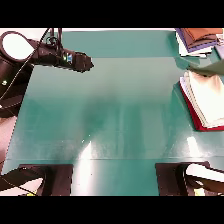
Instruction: Fold the shirts.
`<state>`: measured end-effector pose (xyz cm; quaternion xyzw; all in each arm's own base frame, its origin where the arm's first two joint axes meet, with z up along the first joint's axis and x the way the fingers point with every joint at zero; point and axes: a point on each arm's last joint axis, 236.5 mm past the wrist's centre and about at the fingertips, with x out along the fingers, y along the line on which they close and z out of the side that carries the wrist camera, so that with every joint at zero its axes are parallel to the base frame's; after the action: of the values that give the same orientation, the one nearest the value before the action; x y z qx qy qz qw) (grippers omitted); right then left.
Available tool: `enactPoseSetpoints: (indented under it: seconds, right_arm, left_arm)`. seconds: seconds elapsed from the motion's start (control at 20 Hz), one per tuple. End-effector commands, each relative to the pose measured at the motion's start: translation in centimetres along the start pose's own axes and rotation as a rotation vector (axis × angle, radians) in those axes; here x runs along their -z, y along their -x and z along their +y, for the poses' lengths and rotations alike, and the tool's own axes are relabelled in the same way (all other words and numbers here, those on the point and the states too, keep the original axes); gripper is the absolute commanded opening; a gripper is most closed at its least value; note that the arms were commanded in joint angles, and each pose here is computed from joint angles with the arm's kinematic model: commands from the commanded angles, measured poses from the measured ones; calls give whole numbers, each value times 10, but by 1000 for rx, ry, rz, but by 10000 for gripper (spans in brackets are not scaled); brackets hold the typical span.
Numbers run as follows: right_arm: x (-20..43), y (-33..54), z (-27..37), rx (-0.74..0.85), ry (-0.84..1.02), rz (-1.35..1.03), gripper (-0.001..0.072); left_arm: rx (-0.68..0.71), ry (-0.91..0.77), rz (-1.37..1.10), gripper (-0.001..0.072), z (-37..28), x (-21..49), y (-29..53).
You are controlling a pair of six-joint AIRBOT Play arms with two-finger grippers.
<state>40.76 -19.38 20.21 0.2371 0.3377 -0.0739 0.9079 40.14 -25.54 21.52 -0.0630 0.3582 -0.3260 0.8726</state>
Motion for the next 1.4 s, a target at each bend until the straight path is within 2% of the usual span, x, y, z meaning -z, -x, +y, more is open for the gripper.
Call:
enactPoseSetpoints:
  seconds: [0.0,0.1,0.15,0.2,0.25,0.35,0.55,0.65,0.8,0.9,1.1,1.3,1.35]
  right_arm:
    - [83,10,-52,157,-28,174,19]
    - [128,14,-75,221,-71,250,34]
    - [147,16,-83,239,-97,277,172]
    - [165,19,-93,262,-124,302,385]
    - [179,23,-102,287,-146,320,506]
    - [194,42,-123,358,-181,344,593]
    - [163,88,-141,455,-285,184,592]
    - [131,99,-125,424,-268,74,591]
    - [90,87,-61,236,-204,-37,591]
    - [86,71,-4,97,-123,-28,591]
    - [119,45,106,-122,118,98,590]
    - [162,30,190,-305,295,203,587]
    - [174,27,208,-343,332,229,554]
  left_arm:
    - [0,-8,4,23,0,1,0]
    - [1,-8,11,22,0,3,0]
    - [1,-8,12,23,0,3,0]
    - [1,-8,14,22,0,3,0]
    - [2,-8,17,22,0,4,0]
    - [2,-8,19,22,0,4,0]
    - [3,-12,33,23,-1,8,0]
    - [5,-19,40,23,-1,9,0]
    - [4,-19,34,23,-1,8,0]
    - [4,-19,35,23,-1,8,0]
    - [4,-19,33,23,-1,8,0]
    - [4,-19,32,23,-1,8,0]
    - [4,-19,33,23,-1,8,0]
